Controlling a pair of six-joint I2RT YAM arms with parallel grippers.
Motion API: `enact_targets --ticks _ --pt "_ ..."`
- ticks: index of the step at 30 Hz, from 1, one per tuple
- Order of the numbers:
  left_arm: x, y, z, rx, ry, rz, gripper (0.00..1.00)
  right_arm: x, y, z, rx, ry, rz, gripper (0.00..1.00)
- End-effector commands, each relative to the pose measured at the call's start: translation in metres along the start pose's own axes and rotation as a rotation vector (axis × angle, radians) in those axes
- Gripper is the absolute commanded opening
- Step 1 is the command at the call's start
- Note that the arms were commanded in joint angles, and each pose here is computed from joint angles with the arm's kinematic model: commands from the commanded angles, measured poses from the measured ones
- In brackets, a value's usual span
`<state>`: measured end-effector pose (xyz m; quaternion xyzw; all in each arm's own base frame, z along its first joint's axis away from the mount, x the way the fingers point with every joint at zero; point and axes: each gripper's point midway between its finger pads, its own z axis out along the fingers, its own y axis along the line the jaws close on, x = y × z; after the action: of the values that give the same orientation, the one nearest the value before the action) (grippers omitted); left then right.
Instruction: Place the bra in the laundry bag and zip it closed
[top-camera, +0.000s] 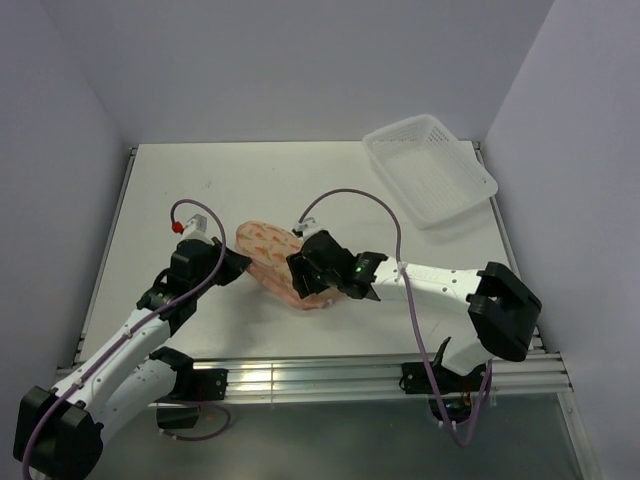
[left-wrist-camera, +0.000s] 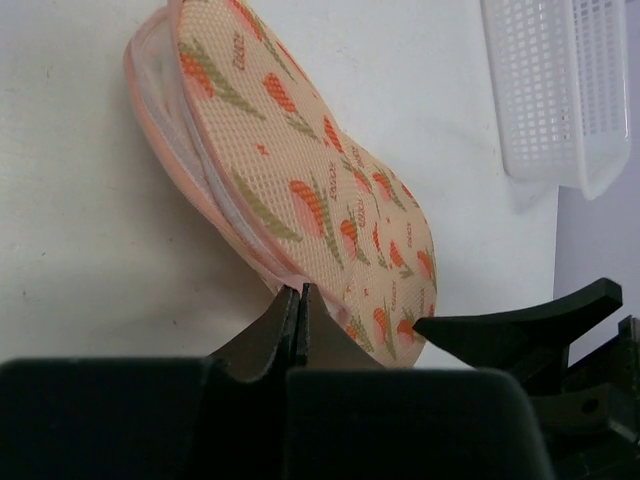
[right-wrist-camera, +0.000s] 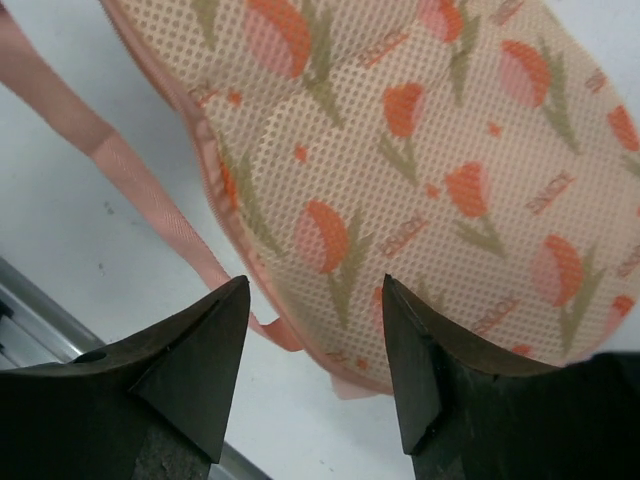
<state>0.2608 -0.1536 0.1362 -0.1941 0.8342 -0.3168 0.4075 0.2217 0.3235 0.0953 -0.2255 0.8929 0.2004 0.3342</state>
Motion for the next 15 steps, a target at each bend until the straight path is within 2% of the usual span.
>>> enact_targets --ticks 1,2,5,15 --pt "-0.017 -0.023 -0.004 0.078 -0.052 -0.010 0.00 0.002 0.012 -0.001 -0.025 -0.010 -0.055 0.62" --pt "-0.015 -0.021 -0.004 0.076 -0.047 -0.012 0.00 -0.001 0.014 -0.001 -0.027 -0.016 -0.067 0.57" --pt "-0.014 -0.020 -0.003 0.075 -0.044 -0.015 0.00 -0.006 0.020 0.001 -0.010 -0.020 -0.117 0.53" --pt "-0.014 -0.022 -0.003 0.080 -0.040 -0.012 0.00 -0.010 0.016 0.011 0.172 -0.030 -0.246 0.52"
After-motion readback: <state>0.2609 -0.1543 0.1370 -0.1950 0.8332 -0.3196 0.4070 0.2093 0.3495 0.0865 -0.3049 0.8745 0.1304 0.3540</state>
